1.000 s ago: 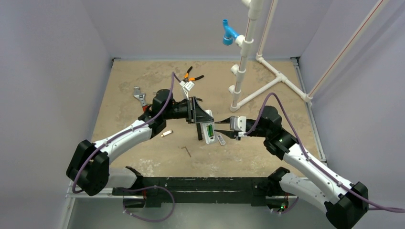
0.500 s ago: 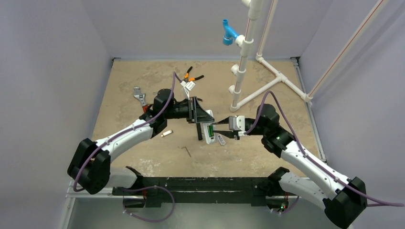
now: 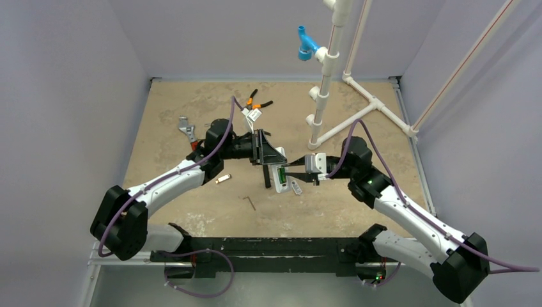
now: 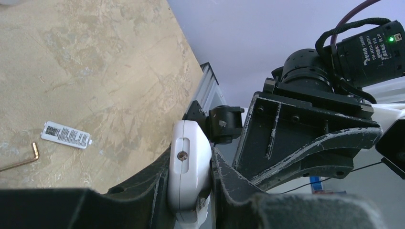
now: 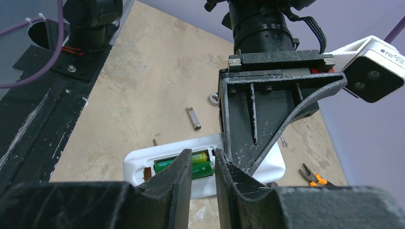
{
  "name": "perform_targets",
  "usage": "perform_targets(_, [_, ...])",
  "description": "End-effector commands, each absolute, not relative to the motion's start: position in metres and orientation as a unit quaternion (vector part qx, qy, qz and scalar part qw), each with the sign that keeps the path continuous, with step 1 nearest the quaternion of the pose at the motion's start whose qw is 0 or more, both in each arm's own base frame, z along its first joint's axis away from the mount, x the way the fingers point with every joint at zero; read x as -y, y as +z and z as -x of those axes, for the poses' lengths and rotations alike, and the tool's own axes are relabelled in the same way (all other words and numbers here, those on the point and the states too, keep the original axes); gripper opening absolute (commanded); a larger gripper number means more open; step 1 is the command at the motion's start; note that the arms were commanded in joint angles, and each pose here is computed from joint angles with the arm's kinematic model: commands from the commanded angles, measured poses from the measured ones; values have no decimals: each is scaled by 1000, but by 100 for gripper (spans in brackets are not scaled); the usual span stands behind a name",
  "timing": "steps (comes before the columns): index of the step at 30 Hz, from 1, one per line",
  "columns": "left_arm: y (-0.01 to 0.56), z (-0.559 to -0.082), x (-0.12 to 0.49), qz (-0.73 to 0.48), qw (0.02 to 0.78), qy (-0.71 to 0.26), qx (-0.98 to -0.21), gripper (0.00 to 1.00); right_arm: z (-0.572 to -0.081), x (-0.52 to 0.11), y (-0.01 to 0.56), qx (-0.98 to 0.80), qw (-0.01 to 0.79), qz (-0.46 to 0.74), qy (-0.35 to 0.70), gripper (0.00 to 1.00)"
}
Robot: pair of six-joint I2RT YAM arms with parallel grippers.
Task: Load the batteries into the remote control
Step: Load the battery into the remote control.
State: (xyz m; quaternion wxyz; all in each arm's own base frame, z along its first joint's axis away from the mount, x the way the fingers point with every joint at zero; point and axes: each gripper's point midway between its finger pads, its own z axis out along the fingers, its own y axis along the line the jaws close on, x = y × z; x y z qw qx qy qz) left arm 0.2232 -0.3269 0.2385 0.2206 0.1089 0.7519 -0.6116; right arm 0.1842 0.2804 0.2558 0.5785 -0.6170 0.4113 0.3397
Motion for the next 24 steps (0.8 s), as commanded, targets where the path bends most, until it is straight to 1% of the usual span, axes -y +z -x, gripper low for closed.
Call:
perform_targets(1, [263,-223,332,-139,242,-627,-727,0,-182,-284,278,-384,591,621,343,22])
perform_targets(9, [264,-222,331,-141,242,-628,-726,0,-183,-284,274,-389,587,622,343,21])
perform_targets(19, [260,-223,330,-138,241,-624,-730,0,-185,-284,268,-401,578,625,340,16])
perform_targets(24, [261,-223,331,-139,241,-624,-730,0,-186,-284,265,-405,571,627,342,16])
